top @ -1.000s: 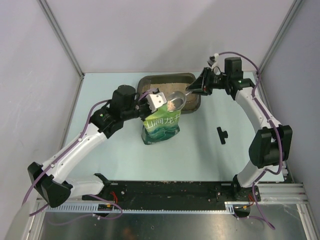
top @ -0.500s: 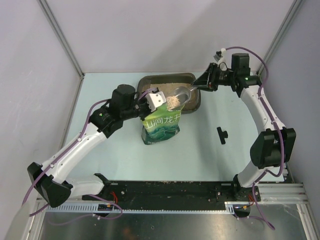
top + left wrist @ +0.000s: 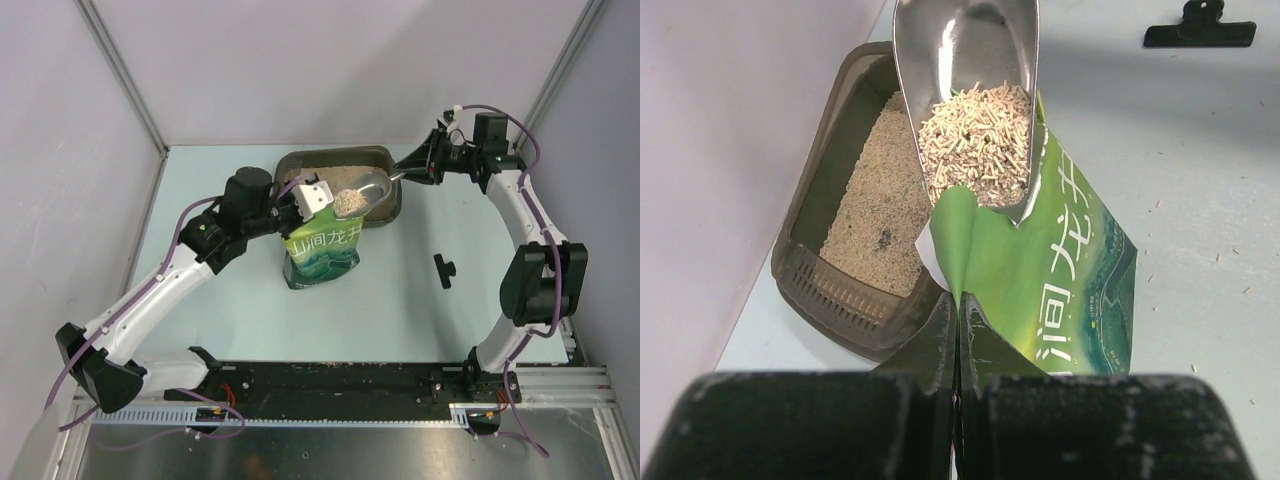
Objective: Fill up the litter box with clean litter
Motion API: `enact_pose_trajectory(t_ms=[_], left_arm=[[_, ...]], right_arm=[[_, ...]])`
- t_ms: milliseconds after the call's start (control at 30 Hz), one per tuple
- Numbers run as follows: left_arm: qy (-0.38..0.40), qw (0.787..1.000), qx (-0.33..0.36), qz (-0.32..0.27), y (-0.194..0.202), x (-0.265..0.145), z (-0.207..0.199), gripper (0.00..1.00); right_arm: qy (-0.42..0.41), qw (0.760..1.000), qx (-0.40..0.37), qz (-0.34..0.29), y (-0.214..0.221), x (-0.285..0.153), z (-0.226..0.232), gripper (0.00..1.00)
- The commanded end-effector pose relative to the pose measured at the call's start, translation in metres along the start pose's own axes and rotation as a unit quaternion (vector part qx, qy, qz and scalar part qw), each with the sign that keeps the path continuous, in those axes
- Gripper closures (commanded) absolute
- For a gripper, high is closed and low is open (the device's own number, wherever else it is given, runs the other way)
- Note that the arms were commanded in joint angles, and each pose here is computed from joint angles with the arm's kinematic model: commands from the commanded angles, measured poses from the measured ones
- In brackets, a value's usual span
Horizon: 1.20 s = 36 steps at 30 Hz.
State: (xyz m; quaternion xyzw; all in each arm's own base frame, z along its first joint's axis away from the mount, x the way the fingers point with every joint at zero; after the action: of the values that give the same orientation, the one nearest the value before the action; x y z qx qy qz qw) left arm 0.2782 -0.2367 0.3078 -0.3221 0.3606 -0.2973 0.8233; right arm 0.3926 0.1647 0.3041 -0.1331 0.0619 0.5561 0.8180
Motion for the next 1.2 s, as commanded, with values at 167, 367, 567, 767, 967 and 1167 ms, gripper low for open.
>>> enact_pose_trajectory(t_ms=[167,367,567,767,967,1167], left_arm=[[-0.061,0.997,0.035,-0.041,-0.032,-0.016,0.032,1.00],[-0.064,0.997,0.040,-0.031,-0.028,-0.014,0.033,1.00],[-0.063,0.997,0.041,-0.024,-0.026,-0.009,0.033,1.00],[-0.065,0.997,0.042,-0.017,-0.024,-0.003,0.037,1.00],[-0.062,0.997,0.034,-0.013,-0.024,0.004,0.039,1.00],[-0.062,0.997,0.035,0.001,-0.019,0.009,0.040,1.00]], right_arm=[[-0.035,0.999,0.035,0.021,-0.014,0.003,-0.013,1.00],[-0.051,0.998,0.031,0.024,-0.027,0.008,-0.009,1.00],[-0.062,0.997,0.033,0.024,-0.047,0.017,-0.009,1.00],[-0.067,0.997,0.036,0.022,-0.067,0.027,-0.016,1.00],[-0.071,0.997,0.037,0.017,-0.083,0.036,-0.022,1.00],[-0.067,0.997,0.042,0.013,-0.105,0.051,-0.042,1.00]])
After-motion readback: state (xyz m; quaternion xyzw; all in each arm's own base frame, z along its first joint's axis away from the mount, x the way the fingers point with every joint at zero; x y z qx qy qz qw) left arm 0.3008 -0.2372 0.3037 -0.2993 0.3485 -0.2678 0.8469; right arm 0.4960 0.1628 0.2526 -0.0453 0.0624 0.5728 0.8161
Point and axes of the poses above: each gripper's point midway between its finger pads, its own x axis out along the fingers, its own z axis along the line the jaws close on, y = z × x, the point moved 2 cm from there along -x, back along the fingers, and after that the axes turned 9 degrees about x, right-handed, at the moved point
